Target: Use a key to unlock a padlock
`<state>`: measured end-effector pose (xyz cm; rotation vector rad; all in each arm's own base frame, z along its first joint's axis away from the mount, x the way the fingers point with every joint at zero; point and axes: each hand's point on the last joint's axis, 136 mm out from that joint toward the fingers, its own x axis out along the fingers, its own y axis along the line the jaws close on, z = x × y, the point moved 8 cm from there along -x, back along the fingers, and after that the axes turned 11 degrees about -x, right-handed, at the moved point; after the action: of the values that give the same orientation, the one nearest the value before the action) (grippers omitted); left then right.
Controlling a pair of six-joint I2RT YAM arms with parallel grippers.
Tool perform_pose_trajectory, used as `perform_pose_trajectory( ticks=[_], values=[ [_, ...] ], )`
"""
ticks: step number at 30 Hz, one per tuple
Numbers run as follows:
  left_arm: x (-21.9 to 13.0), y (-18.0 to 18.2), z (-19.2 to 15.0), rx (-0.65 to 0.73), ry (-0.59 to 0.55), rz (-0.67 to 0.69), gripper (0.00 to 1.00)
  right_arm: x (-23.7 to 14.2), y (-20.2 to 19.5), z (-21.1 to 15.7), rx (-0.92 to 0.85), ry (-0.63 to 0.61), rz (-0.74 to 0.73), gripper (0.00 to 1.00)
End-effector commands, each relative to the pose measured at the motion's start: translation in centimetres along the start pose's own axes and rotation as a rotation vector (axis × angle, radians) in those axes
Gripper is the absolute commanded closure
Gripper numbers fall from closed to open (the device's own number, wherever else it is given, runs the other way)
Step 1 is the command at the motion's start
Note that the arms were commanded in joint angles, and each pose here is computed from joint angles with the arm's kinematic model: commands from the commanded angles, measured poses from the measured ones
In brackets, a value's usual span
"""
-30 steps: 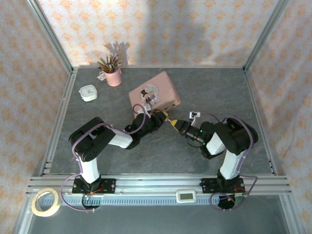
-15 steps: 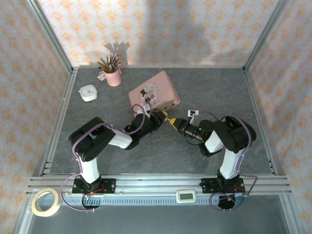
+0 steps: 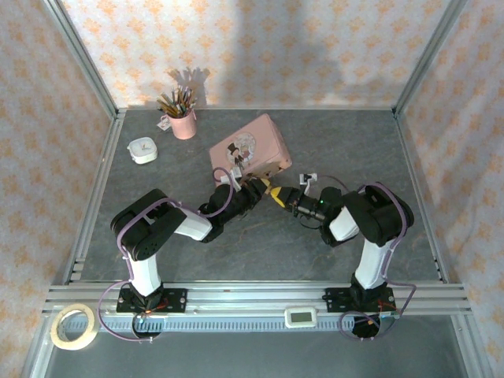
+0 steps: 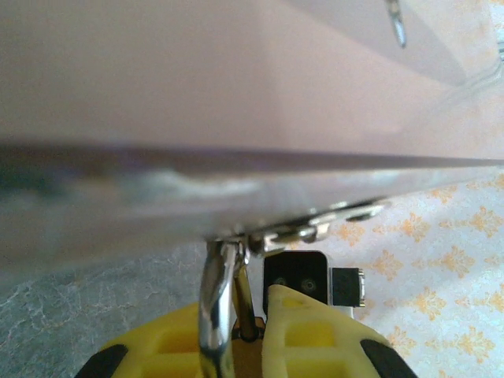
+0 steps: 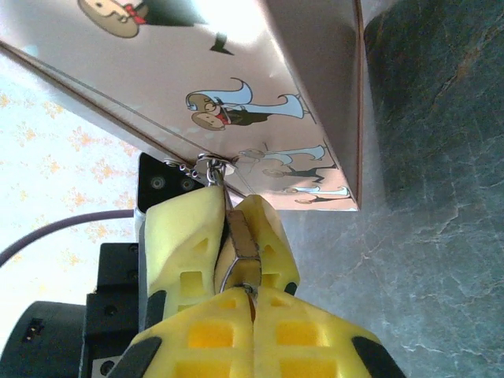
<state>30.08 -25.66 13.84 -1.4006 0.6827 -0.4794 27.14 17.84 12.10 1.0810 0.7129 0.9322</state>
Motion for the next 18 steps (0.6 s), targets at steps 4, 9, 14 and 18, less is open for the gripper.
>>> perform_pose_trajectory(
  ticks=[4,9,14,18],
  values=[
    [-0.7,-3.3,-2.6,0.114,0.169,-0.268,1.00,0.9,1.7,2.1,0.081,-0.038,0.071,1.00],
    [-2.0,-4.1,-2.3,0.214,0.137,-0.427,1.00,0.8,3.6,3.0,0.298,-0.010,0.184,1.00],
    [-1.6,-3.6,-2.4,0.276,0.150,-0.518,1.00,0.6,6.1,4.0,0.564,0.015,0.344,1.00],
    [-1.2,-4.4,-2.3,0.328,0.133,-0.550,1.00,0.2,7.8,4.9,0.691,-0.011,0.407,1.00]
  ],
)
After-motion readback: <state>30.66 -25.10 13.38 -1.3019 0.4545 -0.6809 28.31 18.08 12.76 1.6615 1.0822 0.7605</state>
